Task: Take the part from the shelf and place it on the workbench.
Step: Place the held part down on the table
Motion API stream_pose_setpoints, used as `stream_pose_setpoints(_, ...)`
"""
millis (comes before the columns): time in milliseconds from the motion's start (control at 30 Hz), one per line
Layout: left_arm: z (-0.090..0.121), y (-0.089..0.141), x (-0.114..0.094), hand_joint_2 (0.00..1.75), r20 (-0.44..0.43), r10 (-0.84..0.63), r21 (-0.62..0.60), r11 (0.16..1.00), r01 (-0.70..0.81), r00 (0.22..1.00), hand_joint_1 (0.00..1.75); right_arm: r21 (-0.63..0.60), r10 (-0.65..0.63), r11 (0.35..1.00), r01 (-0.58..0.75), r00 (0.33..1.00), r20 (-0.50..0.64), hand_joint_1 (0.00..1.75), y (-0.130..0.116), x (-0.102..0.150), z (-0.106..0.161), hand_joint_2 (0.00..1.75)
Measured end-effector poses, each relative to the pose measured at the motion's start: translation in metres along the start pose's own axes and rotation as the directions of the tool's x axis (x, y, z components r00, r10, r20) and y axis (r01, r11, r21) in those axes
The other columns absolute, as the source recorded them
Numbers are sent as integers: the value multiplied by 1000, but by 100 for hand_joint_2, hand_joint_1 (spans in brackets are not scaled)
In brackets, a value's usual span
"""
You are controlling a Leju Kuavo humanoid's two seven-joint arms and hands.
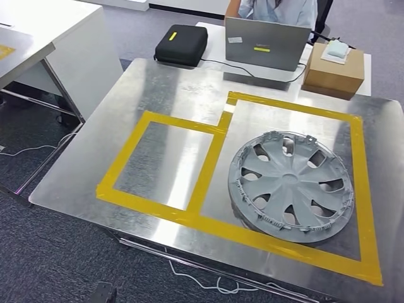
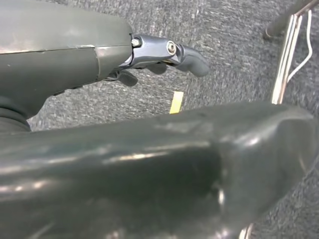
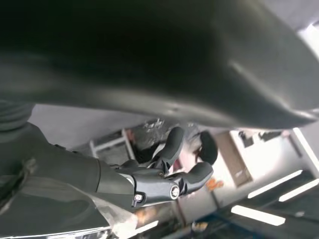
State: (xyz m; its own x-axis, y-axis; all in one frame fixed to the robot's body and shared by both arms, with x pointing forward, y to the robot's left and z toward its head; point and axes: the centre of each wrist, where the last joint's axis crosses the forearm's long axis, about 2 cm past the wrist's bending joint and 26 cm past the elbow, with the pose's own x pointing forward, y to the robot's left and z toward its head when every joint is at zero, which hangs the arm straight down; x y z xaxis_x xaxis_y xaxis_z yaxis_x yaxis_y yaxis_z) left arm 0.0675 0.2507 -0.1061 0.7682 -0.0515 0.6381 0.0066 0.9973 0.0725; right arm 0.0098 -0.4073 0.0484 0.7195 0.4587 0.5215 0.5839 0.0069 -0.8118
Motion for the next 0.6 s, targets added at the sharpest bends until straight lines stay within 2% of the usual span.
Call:
stream_pose_setpoints(100,0,0,0,0,0,3,3,1000,-3,1000,0,-43,45,998,-49,996,-77,0,15,-21,0,0)
stream_pose_setpoints(300,2,-3,-2,0,-8,13,4,1000,-13,1000,0,-23,101,993,-117,928,-359,0,33,-51,29,0)
stream_pose_setpoints(367,2,-4,-3,0,-11,19,6,1000,-19,1000,0,30,138,990,-140,878,-459,0,39,-54,39,0)
stream_pose_setpoints(467,3,-2,-4,0,-14,28,16,999,-28,1000,0,174,231,972,-157,762,-605,0,55,-53,64,0)
stream_pose_setpoints(533,3,-1,-5,0,-14,34,25,999,-34,999,0,261,281,956,-136,688,-669,0,67,-48,82,0)
stream_pose_setpoints(600,4,-2,-6,0,-17,40,28,999,-40,999,0,311,307,944,-113,649,-696,0,74,-46,95,0)
